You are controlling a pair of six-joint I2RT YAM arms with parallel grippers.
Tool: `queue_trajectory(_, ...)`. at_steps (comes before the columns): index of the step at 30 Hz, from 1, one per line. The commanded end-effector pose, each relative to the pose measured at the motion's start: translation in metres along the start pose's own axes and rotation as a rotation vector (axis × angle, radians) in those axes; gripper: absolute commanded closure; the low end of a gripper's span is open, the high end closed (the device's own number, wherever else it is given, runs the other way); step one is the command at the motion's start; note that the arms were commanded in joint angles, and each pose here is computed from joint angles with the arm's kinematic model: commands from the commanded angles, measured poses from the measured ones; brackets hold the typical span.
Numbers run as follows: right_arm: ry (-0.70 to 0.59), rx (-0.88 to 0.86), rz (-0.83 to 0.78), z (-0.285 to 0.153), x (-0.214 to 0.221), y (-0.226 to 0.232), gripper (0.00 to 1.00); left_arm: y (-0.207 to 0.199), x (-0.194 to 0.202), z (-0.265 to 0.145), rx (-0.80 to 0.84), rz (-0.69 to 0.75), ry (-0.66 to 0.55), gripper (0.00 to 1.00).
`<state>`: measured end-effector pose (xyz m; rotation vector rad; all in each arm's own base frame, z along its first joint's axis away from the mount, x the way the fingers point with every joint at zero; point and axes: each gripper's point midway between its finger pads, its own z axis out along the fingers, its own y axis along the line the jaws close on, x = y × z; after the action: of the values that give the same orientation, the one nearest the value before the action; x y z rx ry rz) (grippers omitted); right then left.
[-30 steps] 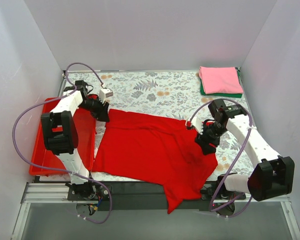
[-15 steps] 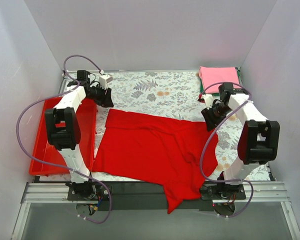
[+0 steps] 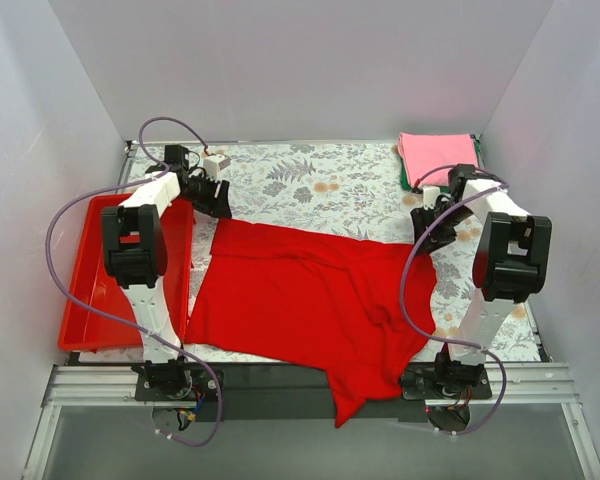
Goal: Fold and stack the t-shirts
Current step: Fold the tshirt
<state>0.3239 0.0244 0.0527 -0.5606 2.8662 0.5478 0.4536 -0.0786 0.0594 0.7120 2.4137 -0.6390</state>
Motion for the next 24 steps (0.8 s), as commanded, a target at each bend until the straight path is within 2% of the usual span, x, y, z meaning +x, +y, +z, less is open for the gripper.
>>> queue_trajectory(1, -0.063, -0.047, 0.03, 0.002, -0.024, 0.004, 0.46, 0.005, -0.012, -0.003, -0.022, 0.01, -0.019, 0.48)
queue_trajectory(2, -0.076, -0.041, 0.031, 0.004, -0.029, 0.001, 0.48, 0.005, -0.01, -0.001, -0.02, 0.002, -0.014, 0.48)
queue_trajectory(3, -0.071, -0.041, 0.037, 0.009, -0.029, -0.002, 0.56, 0.006, -0.008, 0.001, -0.022, -0.01, -0.012, 0.48)
queue_trajectory(5, -0.076, -0.012, 0.035, 0.011, -0.035, -0.01, 0.67, -0.005, -0.006, 0.013, -0.011, -0.003, 0.011, 0.48)
queue_trajectory(6, -0.077, -0.001, 0.039, 0.016, -0.038, -0.017, 0.76, -0.004, -0.006, 0.016, -0.022, -0.01, 0.01, 0.48)
queue_trajectory(7, -0.072, 0.023, 0.041, 0.017, -0.038, -0.023, 0.81, -0.004, -0.006, 0.018, -0.03, -0.008, 0.013, 0.48)
queue_trajectory(8, -0.083, 0.042, 0.038, 0.016, -0.044, -0.028, 0.93, -0.004, -0.002, 0.021, -0.04, -0.012, 0.024, 0.48)
queue_trajectory(9, -0.083, 0.051, 0.037, 0.021, -0.046, -0.035, 0.99, -0.005, -0.001, 0.023, -0.042, -0.01, 0.028, 0.49)
queue_trajectory(13, -0.119, 0.138, 0.014, 0.019, -0.067, -0.063, 0.99, -0.006, 0.003, 0.029, -0.048, -0.023, 0.045, 0.55)
queue_trajectory(16, -0.153, 0.186, -0.005, 0.016, -0.089, -0.083, 0.99, -0.005, 0.003, 0.032, -0.052, -0.052, 0.049, 0.63)
queue_trajectory(18, -0.184, 0.205, -0.022, 0.012, -0.107, -0.092, 0.99, -0.002, 0.002, 0.034, -0.066, -0.064, 0.051, 0.74)
queue_trajectory(19, -0.192, 0.215, -0.028, 0.011, -0.113, -0.095, 0.99, 0.0, 0.002, 0.034, -0.073, -0.082, 0.052, 0.76)
queue_trajectory(21, -0.202, 0.224, -0.035, 0.012, -0.122, -0.101, 0.99, 0.003, 0.001, 0.036, -0.085, -0.098, 0.051, 0.77)
queue_trajectory(23, -0.233, 0.266, -0.046, -0.001, -0.137, -0.109, 0.97, 0.004, -0.006, 0.034, -0.09, -0.11, 0.035, 0.71)
queue_trajectory(24, -0.247, 0.262, -0.05, -0.006, -0.141, -0.107, 0.89, 0.001, -0.013, 0.029, -0.085, -0.103, 0.018, 0.63)
